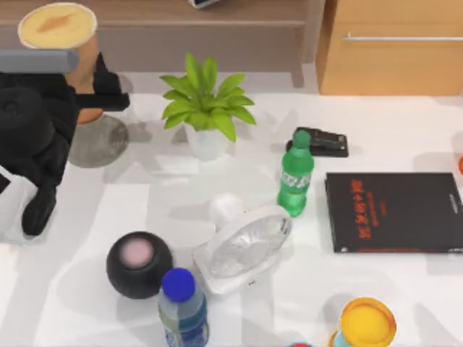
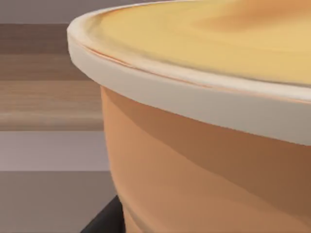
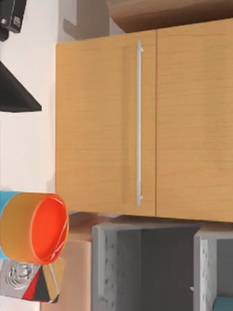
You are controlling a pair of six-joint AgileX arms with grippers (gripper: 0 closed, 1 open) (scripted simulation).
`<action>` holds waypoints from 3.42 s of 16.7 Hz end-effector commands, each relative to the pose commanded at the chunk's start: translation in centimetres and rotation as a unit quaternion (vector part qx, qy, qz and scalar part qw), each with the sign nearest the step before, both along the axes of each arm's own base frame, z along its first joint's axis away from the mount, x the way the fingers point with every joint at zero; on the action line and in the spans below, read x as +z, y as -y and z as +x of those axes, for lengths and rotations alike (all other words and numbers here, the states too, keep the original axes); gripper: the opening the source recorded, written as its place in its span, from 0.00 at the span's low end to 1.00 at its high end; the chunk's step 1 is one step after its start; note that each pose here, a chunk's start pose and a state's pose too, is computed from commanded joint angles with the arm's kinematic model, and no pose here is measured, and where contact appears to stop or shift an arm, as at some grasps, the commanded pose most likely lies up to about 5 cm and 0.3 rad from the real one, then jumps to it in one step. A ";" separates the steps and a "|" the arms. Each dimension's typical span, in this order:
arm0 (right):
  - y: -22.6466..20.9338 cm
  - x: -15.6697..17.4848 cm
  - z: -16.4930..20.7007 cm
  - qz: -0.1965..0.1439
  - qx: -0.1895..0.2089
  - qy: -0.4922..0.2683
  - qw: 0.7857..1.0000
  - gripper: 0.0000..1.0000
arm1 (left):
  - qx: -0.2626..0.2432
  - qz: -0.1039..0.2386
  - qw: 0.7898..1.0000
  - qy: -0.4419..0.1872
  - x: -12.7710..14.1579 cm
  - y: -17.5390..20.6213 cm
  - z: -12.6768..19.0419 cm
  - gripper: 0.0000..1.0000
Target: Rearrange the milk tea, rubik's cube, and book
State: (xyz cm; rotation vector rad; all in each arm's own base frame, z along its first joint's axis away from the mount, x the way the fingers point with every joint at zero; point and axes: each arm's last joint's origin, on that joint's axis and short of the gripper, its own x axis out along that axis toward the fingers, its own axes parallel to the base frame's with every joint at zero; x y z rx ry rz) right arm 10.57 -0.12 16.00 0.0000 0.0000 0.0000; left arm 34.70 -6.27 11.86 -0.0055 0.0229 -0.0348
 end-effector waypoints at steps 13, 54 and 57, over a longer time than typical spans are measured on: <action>0.0 0.0 0.0 0.000 0.000 0.000 1.000 1.00 | 0.007 -0.001 1.000 0.001 -3.0 0.0 0.0 0.00; 0.0 0.0 0.0 0.000 0.000 0.000 1.000 1.00 | 0.010 -0.001 1.000 0.001 -3.5 -0.2 -3.0 1.00; 0.0 0.0 0.0 0.000 0.000 0.000 1.000 1.00 | 0.010 0.000 1.000 -0.002 -2.1 -0.2 -3.5 1.00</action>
